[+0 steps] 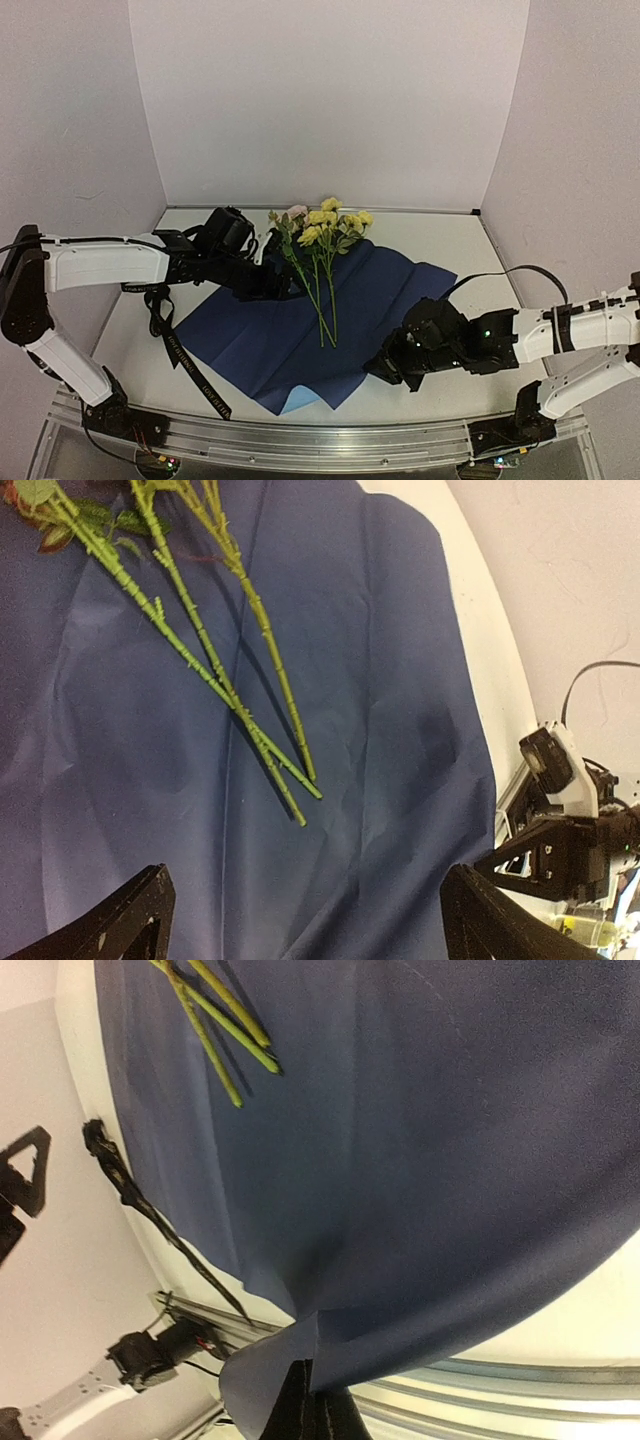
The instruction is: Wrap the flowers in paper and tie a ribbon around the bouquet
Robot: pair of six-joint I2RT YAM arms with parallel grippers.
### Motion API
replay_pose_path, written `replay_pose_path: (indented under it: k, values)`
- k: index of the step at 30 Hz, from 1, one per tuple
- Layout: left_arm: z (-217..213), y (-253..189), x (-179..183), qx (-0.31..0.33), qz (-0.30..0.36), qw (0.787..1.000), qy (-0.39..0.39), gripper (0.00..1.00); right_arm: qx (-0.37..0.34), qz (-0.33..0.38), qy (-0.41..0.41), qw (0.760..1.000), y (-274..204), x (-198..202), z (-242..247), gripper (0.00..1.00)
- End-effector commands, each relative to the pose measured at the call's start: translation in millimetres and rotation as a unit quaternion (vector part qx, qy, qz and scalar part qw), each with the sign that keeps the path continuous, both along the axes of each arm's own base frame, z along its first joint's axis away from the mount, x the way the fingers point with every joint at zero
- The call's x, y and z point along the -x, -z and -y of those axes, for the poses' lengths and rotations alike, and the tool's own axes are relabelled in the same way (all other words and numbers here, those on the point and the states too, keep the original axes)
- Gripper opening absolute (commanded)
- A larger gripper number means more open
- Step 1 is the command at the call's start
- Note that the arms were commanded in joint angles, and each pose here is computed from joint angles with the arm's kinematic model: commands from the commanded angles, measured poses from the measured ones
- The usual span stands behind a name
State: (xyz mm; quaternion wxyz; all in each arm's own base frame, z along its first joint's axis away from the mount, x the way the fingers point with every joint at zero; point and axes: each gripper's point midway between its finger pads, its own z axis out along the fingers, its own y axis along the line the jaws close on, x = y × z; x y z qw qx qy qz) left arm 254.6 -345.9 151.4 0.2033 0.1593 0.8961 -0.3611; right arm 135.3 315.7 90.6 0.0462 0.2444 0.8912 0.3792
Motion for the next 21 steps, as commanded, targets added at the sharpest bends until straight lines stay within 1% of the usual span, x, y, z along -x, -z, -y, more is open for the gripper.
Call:
replay_pose_path:
  k: [1, 4, 8, 14, 16, 21]
  values:
    - [12.3, -45.9, 2.8, 0.045, 0.089, 0.994, 0.038, 0.95, -0.033, -0.028, 0.054, 0.998, -27.9, -27.4, -13.6, 0.00]
    - [16.1, -54.9, 7.2, 0.045, 0.123, 0.990, 0.059, 0.93, -0.041, -0.049, 0.078, 0.995, -30.6, -45.3, -21.1, 0.00]
    - [16.7, -55.6, 13.2, 0.028, 0.164, 0.983, 0.084, 0.90, -0.048, -0.075, 0.081, 0.993, -30.6, -64.3, -34.2, 0.00]
    - [12.3, -41.6, 33.0, -0.031, 0.231, 0.965, 0.125, 0.83, -0.058, -0.093, 0.080, 0.991, -33.0, -83.2, -45.7, 0.00]
    - [7.0, -41.8, 38.9, -0.036, 0.250, 0.959, 0.130, 0.79, -0.057, -0.098, 0.083, 0.990, -30.7, -86.0, -43.9, 0.00]
    - [-14.2, -50.8, 58.2, -0.023, 0.307, 0.940, 0.146, 0.77, -0.057, -0.107, 0.082, 0.989, -27.2, -86.9, -42.3, 0.00]
